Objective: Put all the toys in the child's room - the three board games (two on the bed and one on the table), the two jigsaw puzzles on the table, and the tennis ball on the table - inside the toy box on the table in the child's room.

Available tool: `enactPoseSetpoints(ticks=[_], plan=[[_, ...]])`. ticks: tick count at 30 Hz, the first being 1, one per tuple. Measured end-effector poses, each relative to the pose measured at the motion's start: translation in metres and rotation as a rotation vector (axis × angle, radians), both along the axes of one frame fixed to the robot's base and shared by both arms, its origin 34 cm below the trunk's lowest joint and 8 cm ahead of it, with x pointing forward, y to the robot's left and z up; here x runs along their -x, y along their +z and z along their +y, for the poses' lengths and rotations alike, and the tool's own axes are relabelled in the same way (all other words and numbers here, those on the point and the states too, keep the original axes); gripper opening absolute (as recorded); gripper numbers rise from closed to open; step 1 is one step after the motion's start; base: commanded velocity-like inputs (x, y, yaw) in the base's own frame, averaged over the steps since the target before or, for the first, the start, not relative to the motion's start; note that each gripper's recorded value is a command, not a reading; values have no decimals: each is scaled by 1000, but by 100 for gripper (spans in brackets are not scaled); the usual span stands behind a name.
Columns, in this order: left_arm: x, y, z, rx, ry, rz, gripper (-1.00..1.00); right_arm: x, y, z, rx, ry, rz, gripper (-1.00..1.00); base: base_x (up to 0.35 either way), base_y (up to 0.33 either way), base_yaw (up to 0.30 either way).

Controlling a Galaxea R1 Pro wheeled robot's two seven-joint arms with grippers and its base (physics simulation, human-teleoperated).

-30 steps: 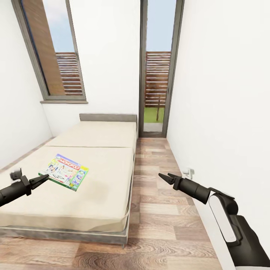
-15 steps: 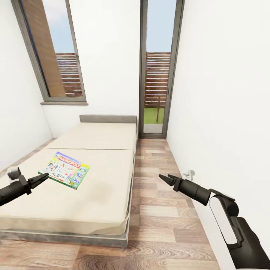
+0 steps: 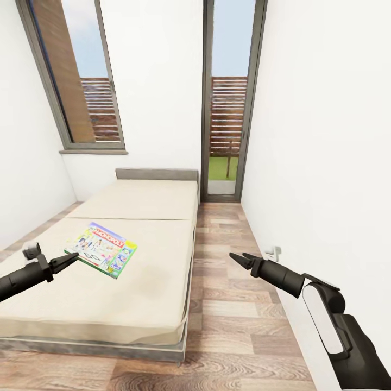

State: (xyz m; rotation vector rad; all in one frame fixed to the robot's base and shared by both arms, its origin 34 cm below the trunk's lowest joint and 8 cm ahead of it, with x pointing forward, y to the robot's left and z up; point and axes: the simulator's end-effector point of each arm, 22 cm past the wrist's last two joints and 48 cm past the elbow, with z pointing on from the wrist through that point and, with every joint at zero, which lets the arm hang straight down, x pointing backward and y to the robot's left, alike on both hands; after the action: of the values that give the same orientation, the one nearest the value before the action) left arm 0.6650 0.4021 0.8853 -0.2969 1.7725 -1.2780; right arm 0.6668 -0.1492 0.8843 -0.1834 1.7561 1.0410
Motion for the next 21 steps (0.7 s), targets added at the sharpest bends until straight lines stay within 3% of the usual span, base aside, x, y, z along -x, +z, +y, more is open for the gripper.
enactPoseSetpoints(ticks=[13, 21], plan=[[-3, 25, -2, -1, -4, 1, -100, -3, 25, 2, 3, 3, -1, 100, 0, 0, 14], [-5, 39, -2, -3, -5, 2, -100, -5, 40, 2, 5, 0, -1, 100, 0, 0, 247]])
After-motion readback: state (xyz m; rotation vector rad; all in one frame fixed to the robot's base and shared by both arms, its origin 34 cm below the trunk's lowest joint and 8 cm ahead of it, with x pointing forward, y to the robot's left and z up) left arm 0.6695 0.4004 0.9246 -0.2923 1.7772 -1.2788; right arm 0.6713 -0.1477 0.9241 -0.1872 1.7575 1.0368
